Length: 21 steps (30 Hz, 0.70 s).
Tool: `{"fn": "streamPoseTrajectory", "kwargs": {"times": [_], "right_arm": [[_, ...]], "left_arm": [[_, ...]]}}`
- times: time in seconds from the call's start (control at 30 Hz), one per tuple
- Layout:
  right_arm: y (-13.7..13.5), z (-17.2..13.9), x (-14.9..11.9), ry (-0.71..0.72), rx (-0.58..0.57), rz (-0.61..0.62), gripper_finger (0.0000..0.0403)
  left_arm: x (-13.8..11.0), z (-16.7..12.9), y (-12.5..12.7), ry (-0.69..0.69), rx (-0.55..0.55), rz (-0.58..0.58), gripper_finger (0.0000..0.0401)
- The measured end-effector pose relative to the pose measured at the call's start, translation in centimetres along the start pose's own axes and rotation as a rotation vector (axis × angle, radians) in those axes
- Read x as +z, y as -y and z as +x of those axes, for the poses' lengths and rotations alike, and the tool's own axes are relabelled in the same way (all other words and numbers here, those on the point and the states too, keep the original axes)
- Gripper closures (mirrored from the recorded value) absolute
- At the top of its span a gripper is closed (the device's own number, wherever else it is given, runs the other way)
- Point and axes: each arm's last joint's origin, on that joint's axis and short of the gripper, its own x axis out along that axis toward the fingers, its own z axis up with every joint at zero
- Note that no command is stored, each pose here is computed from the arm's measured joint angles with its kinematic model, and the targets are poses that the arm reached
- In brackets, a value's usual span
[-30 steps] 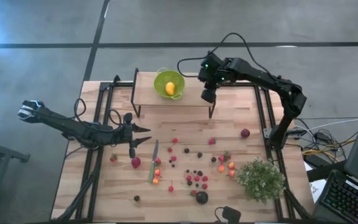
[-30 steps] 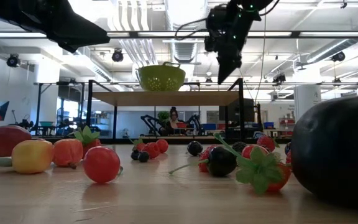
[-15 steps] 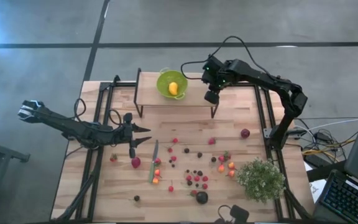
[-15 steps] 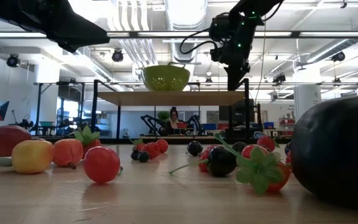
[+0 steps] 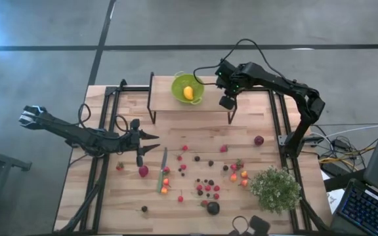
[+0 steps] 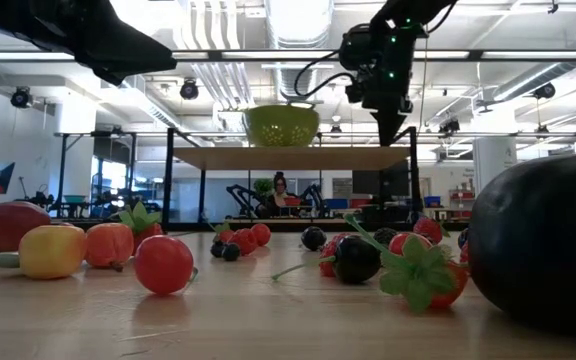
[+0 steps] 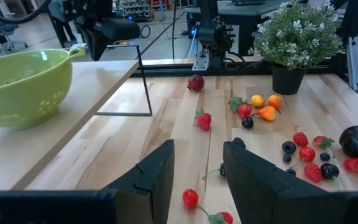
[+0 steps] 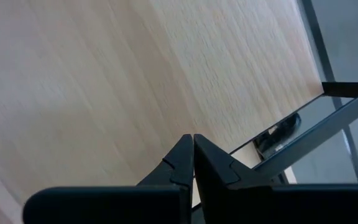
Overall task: Pick & Place Fruit
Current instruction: Adjust the shelf on the table
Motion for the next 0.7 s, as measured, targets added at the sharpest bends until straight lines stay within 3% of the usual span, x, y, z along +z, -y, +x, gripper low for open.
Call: {"fn": "streamPoseTrajectory", "kwargs": {"times": [0.7], "right_arm": [[0.72,-0.41,-0.57,-0.023,-0.050,0.016,0.0394]], "left_arm": [[-0.05,0.00,0.00,-0.005,0.000,0.003,0.0256]]}}
